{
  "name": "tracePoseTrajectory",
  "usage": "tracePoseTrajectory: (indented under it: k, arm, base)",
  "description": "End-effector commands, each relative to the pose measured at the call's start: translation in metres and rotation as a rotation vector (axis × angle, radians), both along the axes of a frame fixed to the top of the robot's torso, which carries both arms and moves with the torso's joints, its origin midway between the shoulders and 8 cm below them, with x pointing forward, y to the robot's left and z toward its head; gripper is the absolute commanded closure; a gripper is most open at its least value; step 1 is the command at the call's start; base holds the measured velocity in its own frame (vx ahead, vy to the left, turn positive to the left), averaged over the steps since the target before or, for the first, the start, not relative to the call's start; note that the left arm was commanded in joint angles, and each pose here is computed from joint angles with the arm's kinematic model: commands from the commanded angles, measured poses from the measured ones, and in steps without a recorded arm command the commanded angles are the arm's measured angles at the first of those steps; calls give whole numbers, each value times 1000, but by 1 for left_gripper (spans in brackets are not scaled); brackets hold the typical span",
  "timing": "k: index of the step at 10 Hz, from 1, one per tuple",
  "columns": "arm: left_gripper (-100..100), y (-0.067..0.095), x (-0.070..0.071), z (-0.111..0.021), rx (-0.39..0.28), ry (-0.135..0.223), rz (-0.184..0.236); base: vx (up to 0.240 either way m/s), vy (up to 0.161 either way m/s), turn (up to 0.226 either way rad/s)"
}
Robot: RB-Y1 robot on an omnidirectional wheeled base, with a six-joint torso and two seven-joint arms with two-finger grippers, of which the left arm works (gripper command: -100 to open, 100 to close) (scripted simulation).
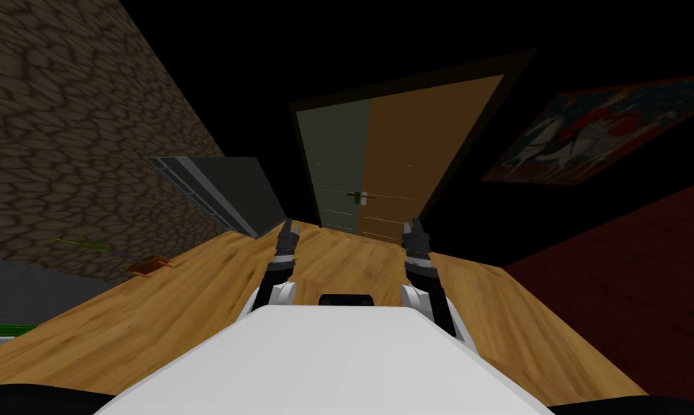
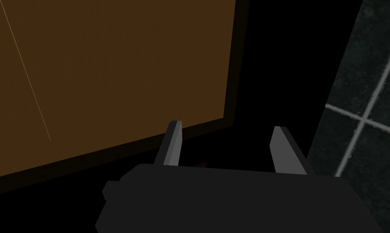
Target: Pull the door open
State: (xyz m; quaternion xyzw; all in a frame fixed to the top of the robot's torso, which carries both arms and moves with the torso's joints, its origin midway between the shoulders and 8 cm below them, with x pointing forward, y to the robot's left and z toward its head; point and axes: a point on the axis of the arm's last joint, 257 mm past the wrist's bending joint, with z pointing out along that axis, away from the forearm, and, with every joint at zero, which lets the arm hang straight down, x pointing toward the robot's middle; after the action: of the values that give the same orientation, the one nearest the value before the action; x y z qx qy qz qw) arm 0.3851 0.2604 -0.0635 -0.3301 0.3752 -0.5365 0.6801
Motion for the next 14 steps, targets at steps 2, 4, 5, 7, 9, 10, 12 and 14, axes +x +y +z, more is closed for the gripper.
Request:
tracePoseTrajectory:
  k: [2, 4, 5, 7, 9, 10, 12, 14]
  arm:
    - [-100, 2, 9, -14, -7, 25, -11]
    - [-100, 4, 18, -28, -15, 55, -23]
    - [-100, 5, 21, -33, -18, 66, -26]
    - [-100, 9, 30, -49, -28, 98, -36]
    - [-100, 13, 40, -65, -39, 132, -44]
    - [-100, 15, 43, -70, -44, 144, -46]
    - [-100, 20, 53, -87, -56, 179, -51]
    - [-100, 25, 59, -98, -65, 203, -53]
  base:
    - [100, -30, -60]
    - [114, -30, -114]
    - [119, -34, -68]
    - [128, -55, -108]
    - [170, -65, -118]
    - [153, -61, -103]
    - [141, -47, -127]
    - [133, -43, -109]
